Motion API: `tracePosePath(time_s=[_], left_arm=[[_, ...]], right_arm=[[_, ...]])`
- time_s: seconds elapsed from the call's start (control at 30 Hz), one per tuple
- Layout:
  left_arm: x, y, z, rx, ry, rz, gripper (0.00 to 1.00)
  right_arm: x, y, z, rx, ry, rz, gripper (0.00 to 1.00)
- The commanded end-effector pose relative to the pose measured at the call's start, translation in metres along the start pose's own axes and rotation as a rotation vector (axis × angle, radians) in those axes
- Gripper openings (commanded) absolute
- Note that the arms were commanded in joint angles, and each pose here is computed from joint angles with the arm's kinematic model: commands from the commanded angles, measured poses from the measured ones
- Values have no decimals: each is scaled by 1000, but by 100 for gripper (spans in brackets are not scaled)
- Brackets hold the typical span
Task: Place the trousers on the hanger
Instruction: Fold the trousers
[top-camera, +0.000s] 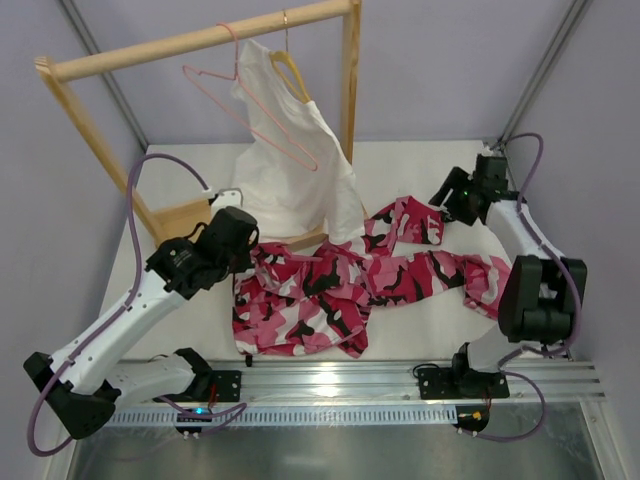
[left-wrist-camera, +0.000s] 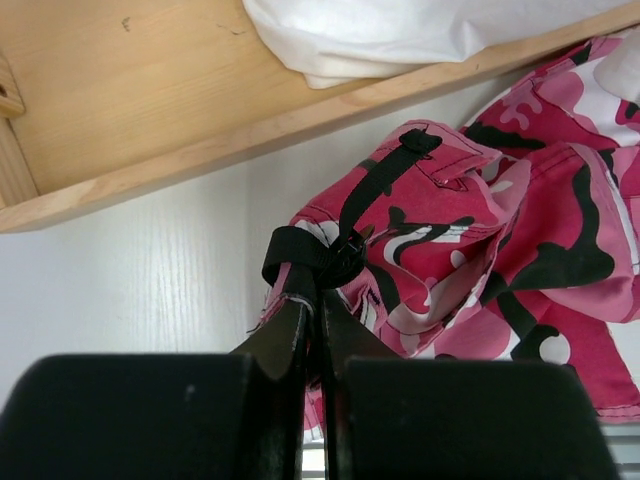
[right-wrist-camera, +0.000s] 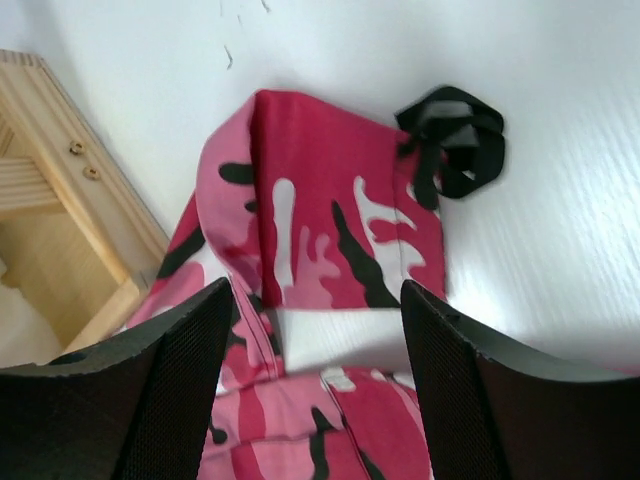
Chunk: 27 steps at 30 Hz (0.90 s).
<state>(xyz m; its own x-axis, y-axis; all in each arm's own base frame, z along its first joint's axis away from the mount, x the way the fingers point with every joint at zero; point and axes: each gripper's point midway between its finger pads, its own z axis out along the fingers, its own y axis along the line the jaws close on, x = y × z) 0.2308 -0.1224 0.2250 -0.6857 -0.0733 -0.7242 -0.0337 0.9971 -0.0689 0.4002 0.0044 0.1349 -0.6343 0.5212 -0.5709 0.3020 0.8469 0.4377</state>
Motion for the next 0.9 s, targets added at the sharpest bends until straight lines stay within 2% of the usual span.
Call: tracePosePath(time_s=[0.0, 0.07, 0.1, 0.23, 0.37, 0.47, 0.67, 0.77, 0.8, 0.87], left_arm=[[-7, -6, -4, 50, -36, -50, 0], [-5, -10, -5, 72, -29, -55, 0], [-4, -13, -5, 88, -30, -62, 0], [-2, -24, -3, 143, -21, -77, 0], [-1, -35, -6, 215, -21, -77, 0], [-3, -33, -7, 211, -33, -76, 0], [-5, -33, -7, 211, -43, -78, 0], [-3, -35, -5, 213, -37, -76, 0], [-2, -35, -4, 212, -34, -75, 0], [-2, -32, -2, 194, -33, -76, 0]], right_arm=[[-17, 43, 16, 26, -12, -40, 71], [-12, 65, 28, 19, -6, -52, 72], [-13, 66, 41, 81, -5, -41, 72], [-9, 49, 75, 254, 40, -28, 71], [10, 59, 104, 213, 85, -50, 71], [16, 55, 115, 252, 101, -46, 70], [26, 64, 139, 184, 130, -38, 67], [23, 63, 144, 199, 124, -44, 53], [19, 64, 144, 199, 113, -48, 35], [6, 65, 142, 210, 80, -77, 17]])
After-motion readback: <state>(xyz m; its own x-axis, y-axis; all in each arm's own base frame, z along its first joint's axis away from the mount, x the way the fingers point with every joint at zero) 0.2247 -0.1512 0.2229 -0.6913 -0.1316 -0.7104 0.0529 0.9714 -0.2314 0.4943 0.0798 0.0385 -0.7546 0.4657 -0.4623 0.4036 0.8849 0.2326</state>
